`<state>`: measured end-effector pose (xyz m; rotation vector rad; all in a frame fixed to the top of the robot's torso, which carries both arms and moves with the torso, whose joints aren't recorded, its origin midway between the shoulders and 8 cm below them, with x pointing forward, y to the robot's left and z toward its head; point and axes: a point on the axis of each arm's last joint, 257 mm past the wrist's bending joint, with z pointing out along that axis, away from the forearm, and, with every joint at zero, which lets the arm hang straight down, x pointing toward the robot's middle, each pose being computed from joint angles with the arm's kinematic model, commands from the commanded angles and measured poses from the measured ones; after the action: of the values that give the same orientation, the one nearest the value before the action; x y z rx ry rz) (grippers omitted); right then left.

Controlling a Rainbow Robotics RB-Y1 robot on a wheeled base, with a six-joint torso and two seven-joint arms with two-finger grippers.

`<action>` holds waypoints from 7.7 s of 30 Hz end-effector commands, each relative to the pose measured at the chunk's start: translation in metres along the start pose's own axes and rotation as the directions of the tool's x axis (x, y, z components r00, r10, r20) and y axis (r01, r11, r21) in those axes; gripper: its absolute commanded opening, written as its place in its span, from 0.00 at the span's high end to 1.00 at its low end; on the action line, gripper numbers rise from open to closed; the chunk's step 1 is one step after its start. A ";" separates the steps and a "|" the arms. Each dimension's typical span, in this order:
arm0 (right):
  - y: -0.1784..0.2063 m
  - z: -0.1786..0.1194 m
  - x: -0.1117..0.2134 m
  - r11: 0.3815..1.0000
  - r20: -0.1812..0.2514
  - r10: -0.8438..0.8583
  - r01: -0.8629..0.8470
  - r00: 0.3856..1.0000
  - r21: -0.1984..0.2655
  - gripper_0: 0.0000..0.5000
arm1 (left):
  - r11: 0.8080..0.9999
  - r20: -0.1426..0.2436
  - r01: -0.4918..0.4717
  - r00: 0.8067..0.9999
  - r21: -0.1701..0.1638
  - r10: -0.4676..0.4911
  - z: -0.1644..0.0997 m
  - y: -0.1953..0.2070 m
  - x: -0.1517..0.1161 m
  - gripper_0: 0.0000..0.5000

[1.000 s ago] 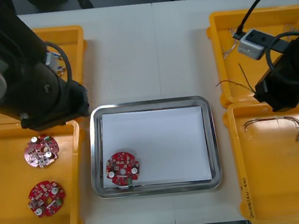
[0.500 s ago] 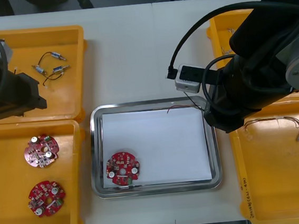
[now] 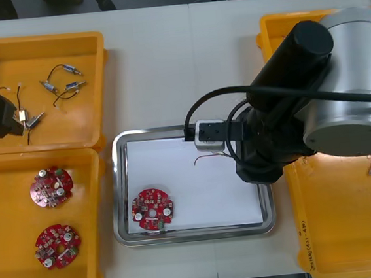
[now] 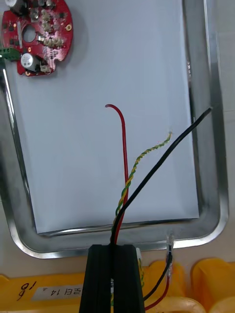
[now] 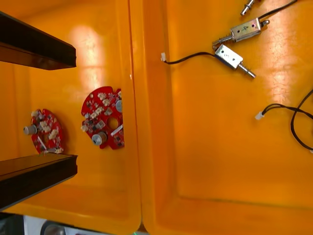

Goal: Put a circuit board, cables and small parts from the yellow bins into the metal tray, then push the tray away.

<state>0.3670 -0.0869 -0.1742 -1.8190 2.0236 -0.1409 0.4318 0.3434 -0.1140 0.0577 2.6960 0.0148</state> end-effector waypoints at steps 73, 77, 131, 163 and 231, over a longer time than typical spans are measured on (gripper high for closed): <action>0.028 0.076 -0.021 0.993 -0.039 0.109 -0.108 0.993 0.041 0.00 | 0.791 0.136 -0.612 0.782 -0.020 0.609 0.097 0.022 -0.103 0.00; 0.007 0.051 -0.026 0.983 -0.030 0.180 -0.179 0.983 0.039 0.00 | 0.783 0.138 -0.621 0.774 -0.027 0.618 0.106 0.019 -0.105 0.00; -0.270 -0.123 0.197 0.102 0.216 0.963 -0.962 0.159 0.254 0.00 | 0.779 0.155 -0.626 0.766 -0.040 0.623 0.152 0.020 -0.101 0.00; -0.249 -0.084 0.280 -0.056 0.141 0.990 -0.969 -0.023 0.239 0.00 | 0.796 0.160 -0.604 0.784 -0.020 0.599 0.152 0.021 -0.100 1.00; -0.205 0.065 0.270 -0.039 0.218 0.976 -0.987 -0.004 0.157 0.00 | 0.989 0.056 -0.125 0.991 0.084 0.121 0.011 -0.145 0.020 1.00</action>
<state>0.5609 -0.3778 -0.2185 0.2283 2.5628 0.0471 0.4170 0.2249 -0.1361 0.4169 2.6319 0.0124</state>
